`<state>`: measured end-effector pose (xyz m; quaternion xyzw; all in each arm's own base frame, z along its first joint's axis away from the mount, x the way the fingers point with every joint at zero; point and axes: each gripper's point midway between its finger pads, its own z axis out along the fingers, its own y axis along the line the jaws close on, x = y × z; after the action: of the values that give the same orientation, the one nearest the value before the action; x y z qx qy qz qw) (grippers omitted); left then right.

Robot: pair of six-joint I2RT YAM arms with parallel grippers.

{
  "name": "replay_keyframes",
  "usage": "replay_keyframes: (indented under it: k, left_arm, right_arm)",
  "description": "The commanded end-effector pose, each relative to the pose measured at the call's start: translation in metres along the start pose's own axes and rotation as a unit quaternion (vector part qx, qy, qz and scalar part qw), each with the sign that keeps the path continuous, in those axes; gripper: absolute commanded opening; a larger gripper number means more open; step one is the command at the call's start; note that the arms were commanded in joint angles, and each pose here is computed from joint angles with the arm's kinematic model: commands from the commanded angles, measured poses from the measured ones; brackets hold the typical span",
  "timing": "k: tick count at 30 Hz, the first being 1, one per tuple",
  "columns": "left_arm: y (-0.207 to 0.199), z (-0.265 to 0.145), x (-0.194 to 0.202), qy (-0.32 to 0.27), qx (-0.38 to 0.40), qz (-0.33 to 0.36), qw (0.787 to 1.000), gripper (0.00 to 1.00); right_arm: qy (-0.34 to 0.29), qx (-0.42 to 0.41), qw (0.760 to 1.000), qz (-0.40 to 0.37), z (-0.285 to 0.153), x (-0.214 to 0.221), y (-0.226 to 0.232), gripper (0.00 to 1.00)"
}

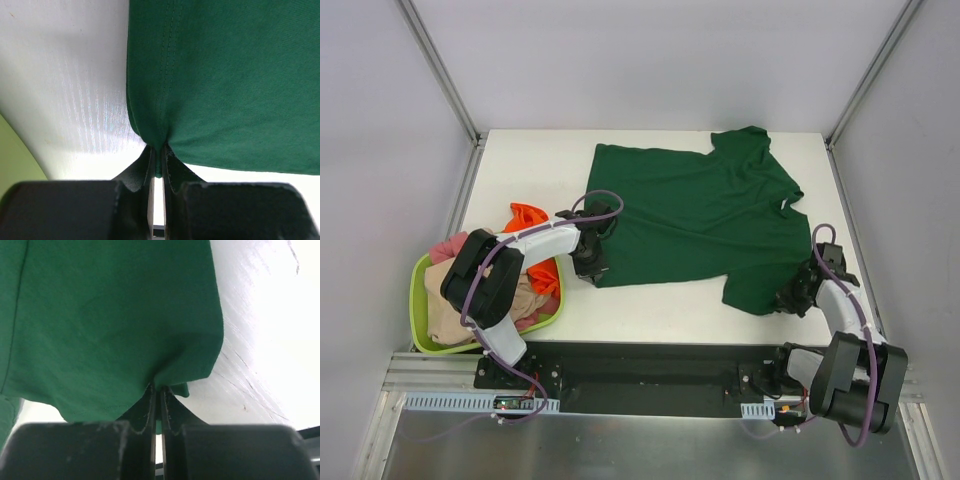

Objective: Fold and stack the t-shirts
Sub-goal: Grap the side of the flattened tshirt closest away from the robot with both arms

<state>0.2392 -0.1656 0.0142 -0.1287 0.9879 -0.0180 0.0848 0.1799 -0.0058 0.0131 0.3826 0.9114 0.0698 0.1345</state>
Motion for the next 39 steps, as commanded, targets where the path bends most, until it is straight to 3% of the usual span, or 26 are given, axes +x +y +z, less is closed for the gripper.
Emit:
replay_keyframes:
  k: [1,6,11,18,31,39]
  left_arm:
    - [-0.008,-0.009,0.003,0.003,0.026,0.012,1.0,0.0]
    - [-0.002,-0.023,0.01,-0.008,0.043,0.005,0.999,0.0]
    - [-0.001,-0.031,0.027,0.01,0.072,0.012,0.997,0.0]
    - [-0.001,-0.048,0.049,0.002,0.104,0.015,0.994,0.0]
    - [0.007,-0.071,0.063,-0.02,0.148,0.006,0.989,0.0]
    - [0.006,-0.077,0.037,-0.066,0.124,-0.006,0.99,0.0]
  right_arm:
    - [-0.018,-0.041,0.999,-0.021,-0.01,0.002,0.009,0.01]
    - [-0.058,-0.039,0.997,-0.03,-0.053,0.005,0.002,0.01]
    - [-0.024,-0.069,0.997,-0.003,-0.084,0.038,0.005,0.01]
    - [-0.066,-0.076,0.995,-0.017,-0.124,0.056,-0.009,0.01]
    - [-0.079,-0.077,0.993,-0.047,-0.156,0.078,-0.022,0.01]
    - [-0.081,-0.105,0.99,-0.043,-0.152,0.052,0.003,0.02]
